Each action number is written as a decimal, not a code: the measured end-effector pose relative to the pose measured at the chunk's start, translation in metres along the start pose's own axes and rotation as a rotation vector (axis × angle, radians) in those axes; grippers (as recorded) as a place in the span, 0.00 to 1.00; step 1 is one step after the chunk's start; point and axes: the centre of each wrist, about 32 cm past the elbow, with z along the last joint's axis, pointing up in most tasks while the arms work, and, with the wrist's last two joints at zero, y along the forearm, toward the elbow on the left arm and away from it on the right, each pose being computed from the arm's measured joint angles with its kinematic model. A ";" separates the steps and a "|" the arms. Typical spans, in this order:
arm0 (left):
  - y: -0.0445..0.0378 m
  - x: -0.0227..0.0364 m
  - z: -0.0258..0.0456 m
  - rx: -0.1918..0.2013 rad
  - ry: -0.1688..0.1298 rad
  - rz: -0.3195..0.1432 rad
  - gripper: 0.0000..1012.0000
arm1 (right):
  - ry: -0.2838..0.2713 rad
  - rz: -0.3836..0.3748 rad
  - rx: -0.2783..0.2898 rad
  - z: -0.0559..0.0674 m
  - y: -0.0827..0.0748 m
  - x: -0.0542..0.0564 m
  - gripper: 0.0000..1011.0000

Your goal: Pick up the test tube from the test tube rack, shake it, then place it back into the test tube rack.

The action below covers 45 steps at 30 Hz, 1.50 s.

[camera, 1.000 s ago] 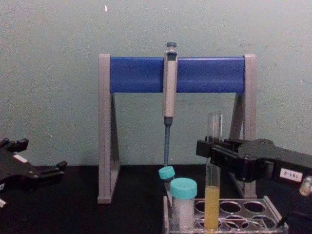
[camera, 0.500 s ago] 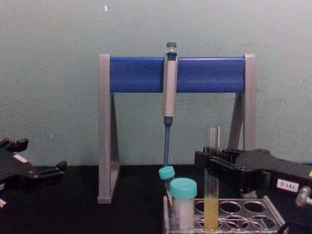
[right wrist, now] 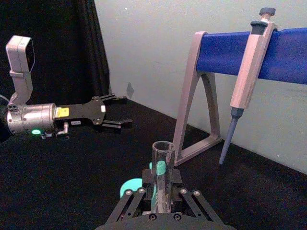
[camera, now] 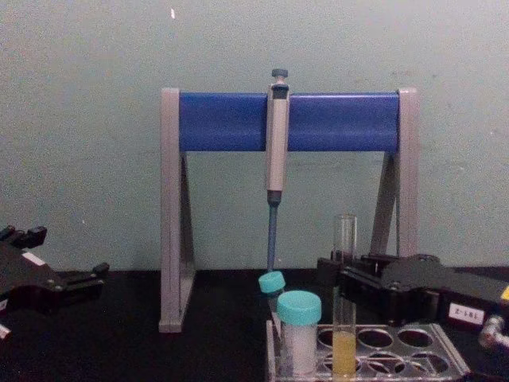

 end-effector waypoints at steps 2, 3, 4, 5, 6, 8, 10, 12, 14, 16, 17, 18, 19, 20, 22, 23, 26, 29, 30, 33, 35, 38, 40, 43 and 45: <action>0.0000 0.0000 0.0000 0.000 0.000 0.000 0.99 | -0.003 -0.002 -0.001 0.000 0.000 0.000 0.23; 0.0000 0.0000 0.0000 0.000 0.000 0.000 0.99 | -0.003 -0.002 -0.002 0.000 0.000 0.000 0.23; 0.0000 0.0000 0.0000 0.000 0.000 0.000 0.99 | -0.003 -0.002 -0.002 0.000 0.000 0.000 0.23; 0.0000 0.0000 0.0000 0.000 0.000 0.000 0.99 | -0.003 -0.002 -0.002 0.000 0.000 0.000 0.23; 0.0000 0.0000 0.0000 0.000 0.000 0.000 0.99 | -0.003 -0.002 -0.002 0.000 0.000 0.000 0.23; 0.0000 0.0000 0.0000 0.000 0.000 0.000 0.99 | -0.003 -0.002 -0.002 0.000 0.000 0.000 0.23; 0.0000 0.0000 0.0000 0.000 0.000 0.000 0.99 | -0.003 -0.002 -0.001 0.000 0.000 0.000 0.23; 0.0000 0.0000 0.0000 0.000 0.000 0.000 0.99 | -0.003 -0.002 -0.001 0.000 0.000 0.000 0.23; 0.0000 0.0000 0.0000 0.000 0.000 0.000 0.99 | -0.003 -0.002 -0.001 0.000 0.000 0.000 0.23; 0.0000 0.0000 0.0000 0.000 0.000 0.000 0.99 | -0.003 -0.002 -0.001 0.000 0.000 0.000 0.23; 0.0000 0.0000 0.0000 0.000 0.000 0.000 0.99 | -0.003 -0.002 -0.001 0.000 0.000 0.000 0.23; 0.0000 0.0000 0.0000 0.000 0.000 0.000 0.99 | -0.003 -0.002 -0.001 0.000 0.000 0.000 0.23; 0.0000 0.0000 0.0000 0.000 0.000 0.000 0.99 | -0.003 -0.002 -0.002 0.000 0.000 0.000 0.23; 0.0000 0.0000 0.0000 0.000 0.000 0.000 0.99 | -0.003 -0.002 -0.003 0.000 0.000 0.000 0.26; 0.0000 0.0000 0.0000 0.000 0.000 0.000 0.99 | -0.004 -0.002 -0.003 0.000 0.000 0.000 0.30; 0.0000 0.0000 0.0000 0.000 0.000 0.000 0.99 | -0.003 -0.002 -0.003 0.000 0.000 0.000 0.33; 0.0000 0.0000 0.0000 0.000 0.000 0.000 0.99 | -0.003 -0.002 -0.002 0.000 0.000 0.000 0.41; 0.0000 0.0000 0.0000 0.000 0.000 0.000 0.99 | -0.003 -0.001 -0.002 0.000 0.000 0.000 0.53; 0.0000 0.0000 0.0000 0.000 0.000 0.000 0.99 | -0.003 -0.001 -0.002 0.000 0.000 0.000 0.55; 0.0000 0.0000 0.0000 0.000 0.000 0.000 0.99 | -0.003 -0.001 -0.002 0.000 0.000 0.000 0.64; 0.0000 0.0000 0.0000 0.000 0.000 0.000 0.99 | -0.003 -0.001 -0.002 0.000 0.000 0.000 0.70; 0.0000 0.0000 0.0000 0.000 0.000 0.000 0.99 | -0.002 -0.001 -0.002 0.000 0.000 0.000 0.80; 0.0000 0.0000 0.0000 0.000 0.000 0.000 0.99 | -0.002 -0.001 -0.002 0.000 0.000 0.000 0.85; 0.0000 0.0000 0.0000 0.000 0.000 0.000 0.99 | -0.002 -0.001 -0.001 0.000 0.000 0.000 0.93; 0.0000 0.0000 0.0000 0.000 0.000 0.000 0.99 | -0.002 -0.001 -0.001 0.000 0.000 0.000 0.96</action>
